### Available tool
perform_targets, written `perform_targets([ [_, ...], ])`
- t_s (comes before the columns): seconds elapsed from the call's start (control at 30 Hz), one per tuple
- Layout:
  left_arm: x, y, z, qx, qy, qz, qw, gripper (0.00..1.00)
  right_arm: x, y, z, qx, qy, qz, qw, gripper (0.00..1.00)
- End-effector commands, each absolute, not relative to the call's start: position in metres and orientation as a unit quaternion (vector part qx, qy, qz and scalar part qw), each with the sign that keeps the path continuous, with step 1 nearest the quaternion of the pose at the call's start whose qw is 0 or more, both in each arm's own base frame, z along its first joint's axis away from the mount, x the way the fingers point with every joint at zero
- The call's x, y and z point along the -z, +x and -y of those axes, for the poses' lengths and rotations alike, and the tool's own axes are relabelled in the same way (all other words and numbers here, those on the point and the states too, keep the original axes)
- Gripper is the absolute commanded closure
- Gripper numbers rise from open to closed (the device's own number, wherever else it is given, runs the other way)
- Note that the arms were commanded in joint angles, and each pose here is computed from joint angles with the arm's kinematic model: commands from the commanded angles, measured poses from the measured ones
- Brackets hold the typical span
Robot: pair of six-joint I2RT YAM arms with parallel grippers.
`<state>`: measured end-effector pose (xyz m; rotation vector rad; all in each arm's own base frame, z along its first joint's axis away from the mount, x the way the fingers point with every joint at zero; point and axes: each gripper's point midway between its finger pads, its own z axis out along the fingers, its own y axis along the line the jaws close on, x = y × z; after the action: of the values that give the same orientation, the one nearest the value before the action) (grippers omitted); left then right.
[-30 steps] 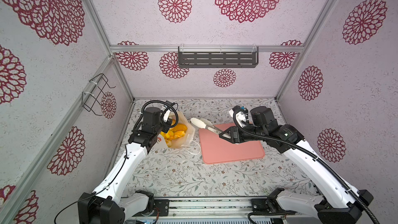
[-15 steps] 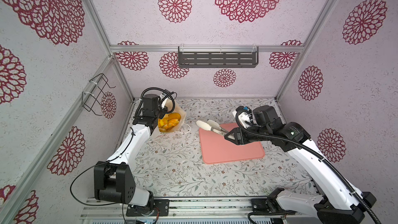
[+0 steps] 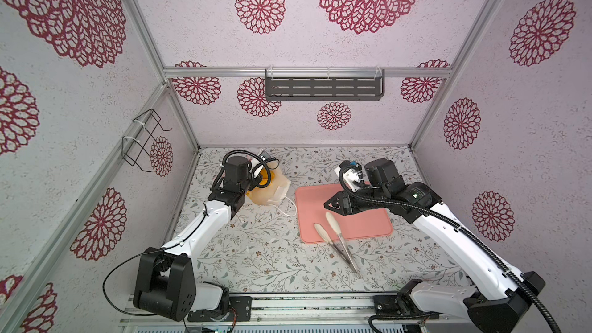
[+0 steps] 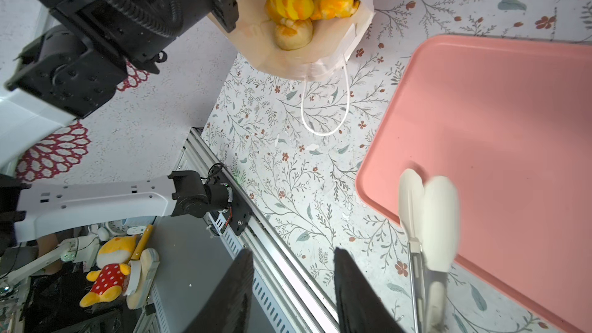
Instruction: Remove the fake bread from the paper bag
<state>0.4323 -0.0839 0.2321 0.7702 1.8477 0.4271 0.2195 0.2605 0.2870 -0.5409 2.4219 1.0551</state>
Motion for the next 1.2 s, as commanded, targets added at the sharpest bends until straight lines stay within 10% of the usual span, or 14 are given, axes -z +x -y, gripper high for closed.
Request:
perform_targets([
  [0.0,-0.253,0.429,0.087,-0.161,0.29,-0.76,0.559,1.0,-0.262,0.224,-0.25,-0.345,-0.174,-0.895,0.223,0.56],
  [0.33,-0.239,0.407,0.105,-0.122,0.292,-0.78,0.54,1.0,-0.129,0.209,-0.187,-0.206,-0.068,-0.958,0.189,0.47],
  [0.83,-0.244,0.393,0.112,-0.108,0.266,-0.782,0.553,1.0,-0.065,0.171,-0.156,-0.133,-0.059,-0.978,0.147,0.24],
  [1.17,-0.247,0.389,0.111,-0.111,0.263,-0.78,0.557,1.0,-0.031,0.162,-0.161,-0.079,-0.107,-0.986,0.098,0.28],
])
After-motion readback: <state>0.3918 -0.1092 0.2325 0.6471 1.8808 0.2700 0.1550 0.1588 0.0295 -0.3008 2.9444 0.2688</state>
